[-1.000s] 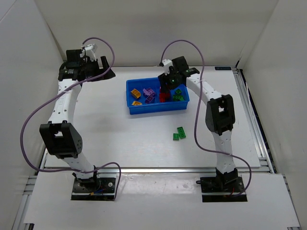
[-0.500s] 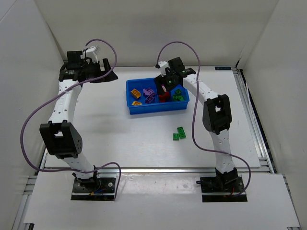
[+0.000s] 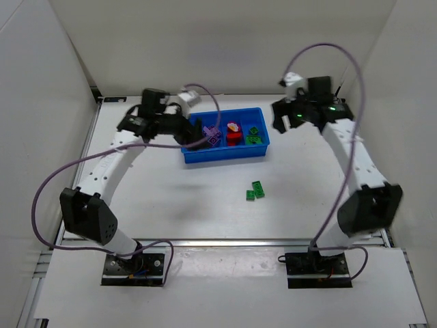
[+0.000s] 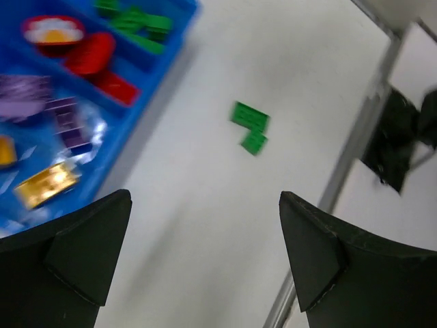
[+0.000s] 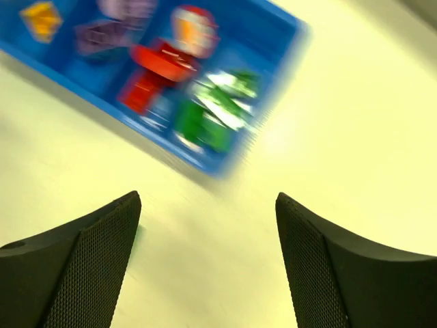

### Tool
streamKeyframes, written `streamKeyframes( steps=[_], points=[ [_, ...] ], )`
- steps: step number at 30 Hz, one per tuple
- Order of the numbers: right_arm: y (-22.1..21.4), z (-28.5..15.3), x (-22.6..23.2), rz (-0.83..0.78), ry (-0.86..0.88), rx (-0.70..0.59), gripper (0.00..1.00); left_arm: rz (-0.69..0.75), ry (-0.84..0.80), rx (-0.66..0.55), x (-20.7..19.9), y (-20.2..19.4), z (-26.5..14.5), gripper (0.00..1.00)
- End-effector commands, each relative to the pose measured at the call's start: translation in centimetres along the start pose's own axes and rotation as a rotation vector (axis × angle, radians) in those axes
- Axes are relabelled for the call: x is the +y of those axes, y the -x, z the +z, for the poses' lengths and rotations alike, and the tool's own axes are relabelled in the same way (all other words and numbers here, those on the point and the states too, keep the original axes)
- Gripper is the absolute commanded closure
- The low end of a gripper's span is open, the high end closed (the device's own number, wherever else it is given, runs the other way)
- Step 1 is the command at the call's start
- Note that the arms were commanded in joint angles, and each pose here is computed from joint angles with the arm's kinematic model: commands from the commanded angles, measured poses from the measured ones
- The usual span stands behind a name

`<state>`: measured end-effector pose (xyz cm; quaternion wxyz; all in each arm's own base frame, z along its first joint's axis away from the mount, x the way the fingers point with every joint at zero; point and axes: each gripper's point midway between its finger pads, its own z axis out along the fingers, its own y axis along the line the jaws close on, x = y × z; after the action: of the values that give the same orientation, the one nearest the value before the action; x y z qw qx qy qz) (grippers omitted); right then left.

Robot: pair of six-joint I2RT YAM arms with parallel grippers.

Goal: Sort the legos into containers by color

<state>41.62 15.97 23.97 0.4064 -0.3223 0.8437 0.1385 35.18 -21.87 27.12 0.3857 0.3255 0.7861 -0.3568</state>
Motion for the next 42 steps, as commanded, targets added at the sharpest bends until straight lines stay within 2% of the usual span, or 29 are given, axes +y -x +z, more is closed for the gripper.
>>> streamKeyframes(
  steps=[1, 3, 4, 7, 9, 12, 16, 23, 33, 42],
  points=[
    [-5.1, -5.3, -3.2, 0.031, -0.111, 0.071, 0.17, 0.172, -0.209, 0.094, -8.2, -3.7, 2.5, 0.01],
    [-8.7, -8.3, -5.3, 0.092, -0.186, 0.101, 0.17, 0.259, -0.279, 0.155, -10.6, -6.3, 3.9, 0.01],
    [-10.0, -9.7, -6.4, 0.131, -0.226, 0.103, 0.17, 0.306, -0.343, 0.207, -13.1, -8.4, 5.0, 0.01],
    [-13.4, -13.1, -7.3, 0.233, -0.285, 0.114, 0.17, 0.423, -0.417, 0.319, -15.2, -12.5, 7.2, 0.05],
    [-14.3, -14.1, -7.2, 0.271, -0.298, 0.108, 0.17, 0.508, -0.499, 0.355, -15.7, -14.2, 8.1, 0.08],
    [-14.9, -15.2, -6.9, 0.324, -0.306, 0.095, 0.18, 0.528, -0.608, 0.447, -15.7, -16.9, 9.6, 0.08],
    [-14.5, -15.5, -6.8, 0.358, -0.307, 0.070, 0.18, 0.542, -0.671, 0.479, -15.2, -18.3, 11.9, 0.12],
    [-14.2, -14.9, -6.8, 0.411, -0.282, 0.060, 0.18, 0.649, -0.611, 0.521, -14.1, -19.9, 15.8, 0.21],
    [-14.1, -14.9, -6.6, 0.406, -0.271, 0.057, 0.18, 0.718, -0.372, 0.464, -10.6, -18.7, 20.4, 0.24],
    [-14.4, -14.5, -6.6, 0.405, -0.262, 0.065, 0.18, 0.726, -0.363, 0.455, -10.1, -19.4, 21.8, 0.24]
  ],
)
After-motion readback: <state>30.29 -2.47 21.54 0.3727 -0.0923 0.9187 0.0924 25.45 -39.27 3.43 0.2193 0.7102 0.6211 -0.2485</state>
